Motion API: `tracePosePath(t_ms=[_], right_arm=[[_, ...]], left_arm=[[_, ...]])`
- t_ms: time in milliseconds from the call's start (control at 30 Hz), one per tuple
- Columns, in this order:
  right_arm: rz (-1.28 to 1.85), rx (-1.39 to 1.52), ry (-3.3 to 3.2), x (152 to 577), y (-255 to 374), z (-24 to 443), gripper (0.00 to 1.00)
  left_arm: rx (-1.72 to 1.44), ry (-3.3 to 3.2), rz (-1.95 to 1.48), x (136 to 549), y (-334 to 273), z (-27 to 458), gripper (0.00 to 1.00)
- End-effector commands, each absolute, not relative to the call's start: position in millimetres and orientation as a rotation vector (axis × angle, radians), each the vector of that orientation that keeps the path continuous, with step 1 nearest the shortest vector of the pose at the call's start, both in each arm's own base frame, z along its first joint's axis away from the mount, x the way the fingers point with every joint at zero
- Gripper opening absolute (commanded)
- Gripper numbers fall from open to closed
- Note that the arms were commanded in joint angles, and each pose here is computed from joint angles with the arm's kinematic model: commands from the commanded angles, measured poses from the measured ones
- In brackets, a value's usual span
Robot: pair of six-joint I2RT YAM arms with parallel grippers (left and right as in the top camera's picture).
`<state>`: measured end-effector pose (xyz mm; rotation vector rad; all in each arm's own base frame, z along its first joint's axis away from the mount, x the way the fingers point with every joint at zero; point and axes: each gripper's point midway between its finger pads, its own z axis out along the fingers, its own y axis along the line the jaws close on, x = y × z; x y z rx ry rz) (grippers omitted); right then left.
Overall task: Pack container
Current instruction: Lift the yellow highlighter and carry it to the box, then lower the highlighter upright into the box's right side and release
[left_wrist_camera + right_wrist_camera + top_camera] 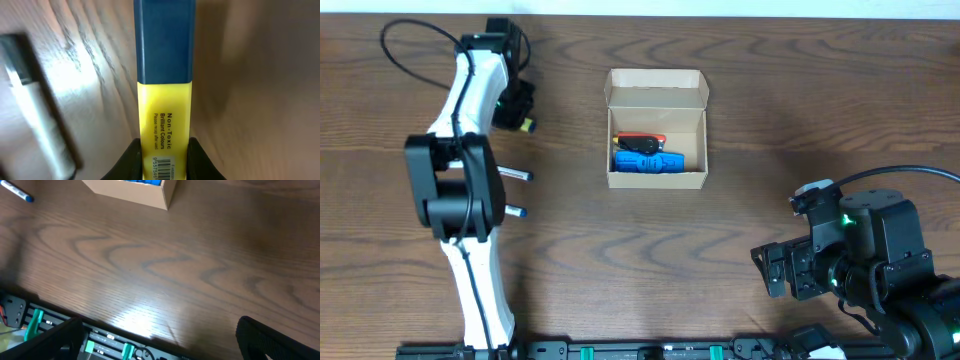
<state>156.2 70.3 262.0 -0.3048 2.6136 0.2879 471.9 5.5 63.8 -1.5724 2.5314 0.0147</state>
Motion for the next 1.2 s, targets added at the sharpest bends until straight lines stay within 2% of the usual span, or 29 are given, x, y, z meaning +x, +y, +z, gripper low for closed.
tracePosePath(t_ms=[0,167,333,667,1167], right_arm=[[0.293,-0.285,2.618,156.4,69.7,261.5,0.99],[0.293,-0.285,2.618,156.5,69.7,261.6,0.99],[0.293,-0.285,2.618,156.4,69.7,261.5,0.99],[0.293,-0.285,2.618,156.4,69.7,261.5,0.99],[0.293,-0.285,2.618,156.4,69.7,261.5,0.99]], left_arm=[[-1.167,2.548,-0.003,477.5,-8.6,143.8,0.06],[-0.755,2.590,-0.051,462.8,-56.7,201.9,0.05],[-0.557,2.688,-0.225,431.3,-132.0,216.5,0.06],[-0.236,2.832,-0.312,389.1,-259.9,176.4,0.06],[-0.155,2.986,-0.345,373.2,-312.4,105.0,0.06]])
